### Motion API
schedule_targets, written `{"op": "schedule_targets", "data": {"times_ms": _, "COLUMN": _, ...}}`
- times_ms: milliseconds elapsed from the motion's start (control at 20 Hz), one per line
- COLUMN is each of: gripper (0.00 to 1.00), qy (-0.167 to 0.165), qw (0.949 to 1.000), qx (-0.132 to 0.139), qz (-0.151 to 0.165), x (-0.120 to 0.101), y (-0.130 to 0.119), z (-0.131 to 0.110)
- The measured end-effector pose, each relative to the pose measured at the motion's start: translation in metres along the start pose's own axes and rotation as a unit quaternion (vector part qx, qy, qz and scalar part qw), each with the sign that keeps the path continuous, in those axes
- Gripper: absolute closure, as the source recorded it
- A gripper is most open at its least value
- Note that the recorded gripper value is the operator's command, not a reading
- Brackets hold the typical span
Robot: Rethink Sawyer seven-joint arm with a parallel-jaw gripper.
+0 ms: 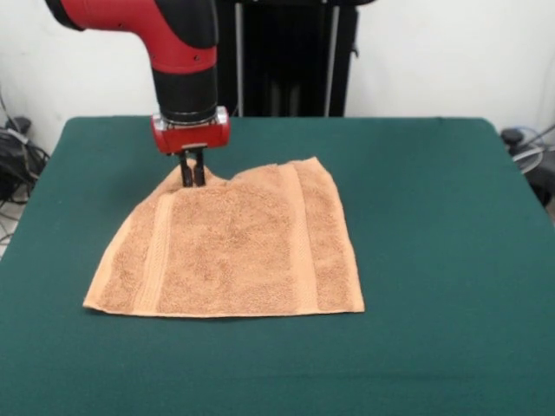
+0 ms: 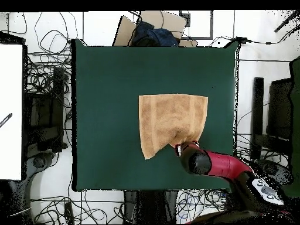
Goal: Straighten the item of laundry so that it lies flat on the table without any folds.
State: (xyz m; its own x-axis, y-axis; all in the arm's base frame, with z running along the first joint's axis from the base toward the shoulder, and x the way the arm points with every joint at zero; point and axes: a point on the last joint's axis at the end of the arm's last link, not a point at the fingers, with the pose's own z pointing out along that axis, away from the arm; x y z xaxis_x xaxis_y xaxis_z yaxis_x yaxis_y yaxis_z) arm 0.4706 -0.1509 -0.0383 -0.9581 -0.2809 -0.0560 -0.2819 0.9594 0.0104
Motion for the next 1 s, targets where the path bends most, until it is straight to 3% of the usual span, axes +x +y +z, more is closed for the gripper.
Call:
{"op": "schedule_targets", "data": {"times_ms": 200, "gripper": 1.0, "qy": 0.019, "qw": 0.9998, "qx": -0.003, "qz": 0.003, "x": 0.004, "y": -0.005, "z": -0.008}}
{"op": "schedule_targets", "data": {"times_ms": 600, "gripper": 1.0, "qy": 0.092, "qw": 0.9954, "qx": -0.023, "qz": 0.017, "x": 0.018, "y": -0.024, "z": -0.028}}
{"op": "schedule_targets", "data": {"times_ms": 1000, "gripper": 1.0, "qy": 0.126, "qw": 0.9909, "qx": -0.027, "qz": 0.038, "x": 0.022, "y": -0.054, "z": -0.042}}
